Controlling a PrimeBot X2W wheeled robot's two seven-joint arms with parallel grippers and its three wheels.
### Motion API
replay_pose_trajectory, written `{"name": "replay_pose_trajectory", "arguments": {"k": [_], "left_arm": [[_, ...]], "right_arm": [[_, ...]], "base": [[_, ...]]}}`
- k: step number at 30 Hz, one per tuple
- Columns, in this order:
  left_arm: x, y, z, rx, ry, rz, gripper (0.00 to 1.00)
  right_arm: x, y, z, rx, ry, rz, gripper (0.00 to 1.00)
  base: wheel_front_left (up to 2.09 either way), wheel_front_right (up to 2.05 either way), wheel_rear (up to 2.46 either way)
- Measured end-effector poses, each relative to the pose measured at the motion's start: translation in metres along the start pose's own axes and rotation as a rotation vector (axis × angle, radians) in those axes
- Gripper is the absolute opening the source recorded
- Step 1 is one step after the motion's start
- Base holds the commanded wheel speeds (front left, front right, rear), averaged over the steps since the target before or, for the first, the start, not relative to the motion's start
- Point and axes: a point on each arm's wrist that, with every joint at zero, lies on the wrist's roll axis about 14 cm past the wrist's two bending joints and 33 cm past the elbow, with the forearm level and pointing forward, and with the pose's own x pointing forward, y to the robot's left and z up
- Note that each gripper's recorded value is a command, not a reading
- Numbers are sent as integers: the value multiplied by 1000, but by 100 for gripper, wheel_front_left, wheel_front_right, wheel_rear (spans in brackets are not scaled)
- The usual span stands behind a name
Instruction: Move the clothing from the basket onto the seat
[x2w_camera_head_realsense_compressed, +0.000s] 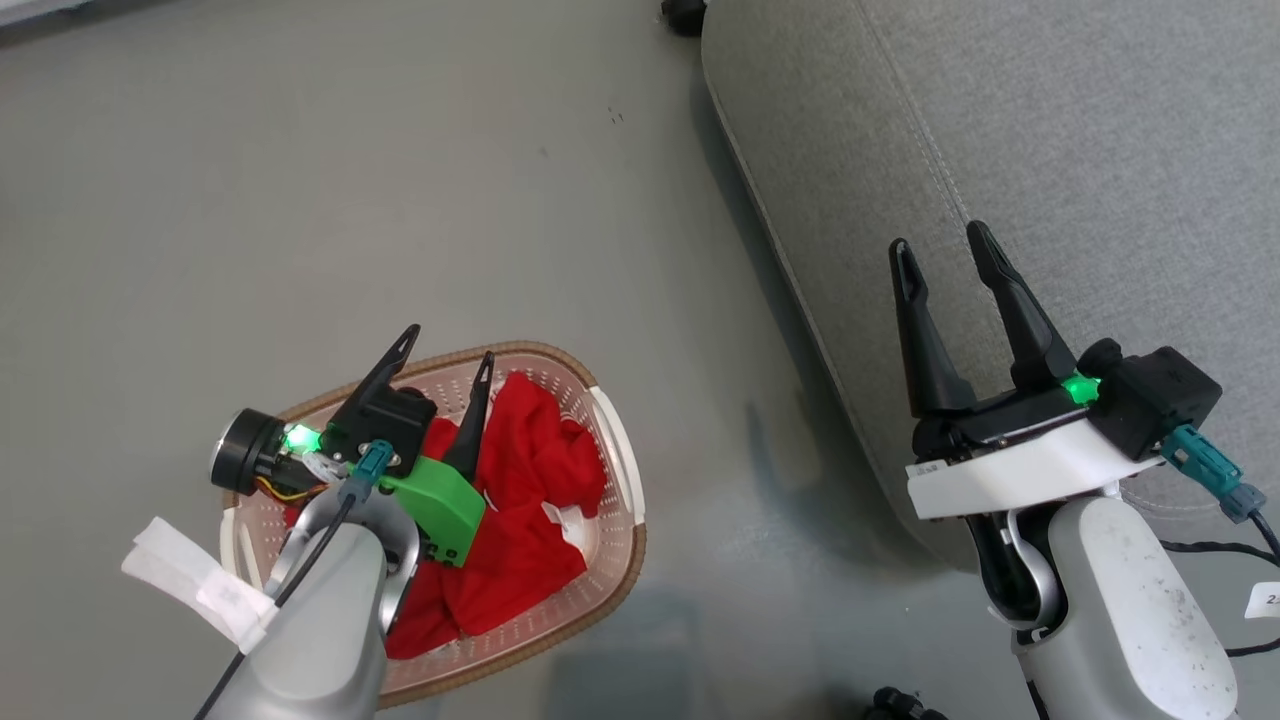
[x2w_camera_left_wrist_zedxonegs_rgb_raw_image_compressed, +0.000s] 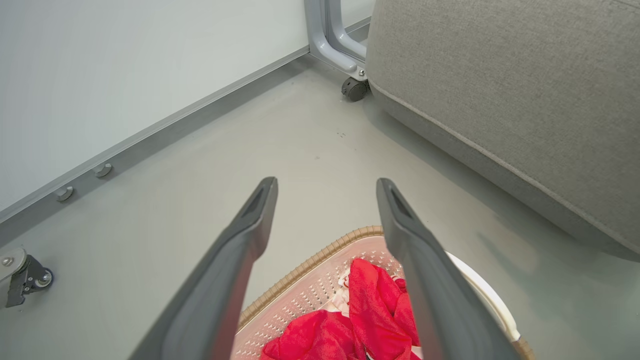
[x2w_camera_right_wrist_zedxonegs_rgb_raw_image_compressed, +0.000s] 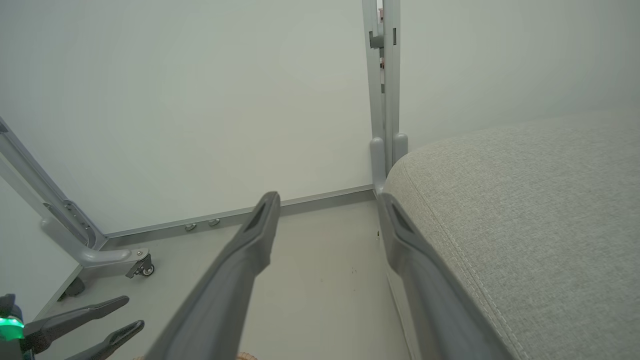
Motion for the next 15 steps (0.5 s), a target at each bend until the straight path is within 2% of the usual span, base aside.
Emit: {"name": "replay_pose_trajectory", "arguments": {"k": [15], "left_arm": [[39, -29, -108, 17, 259, -194, 100]], "right_arm": [[15, -24, -34, -20, 73, -51, 100]], "base": [[0, 0, 0]]}}
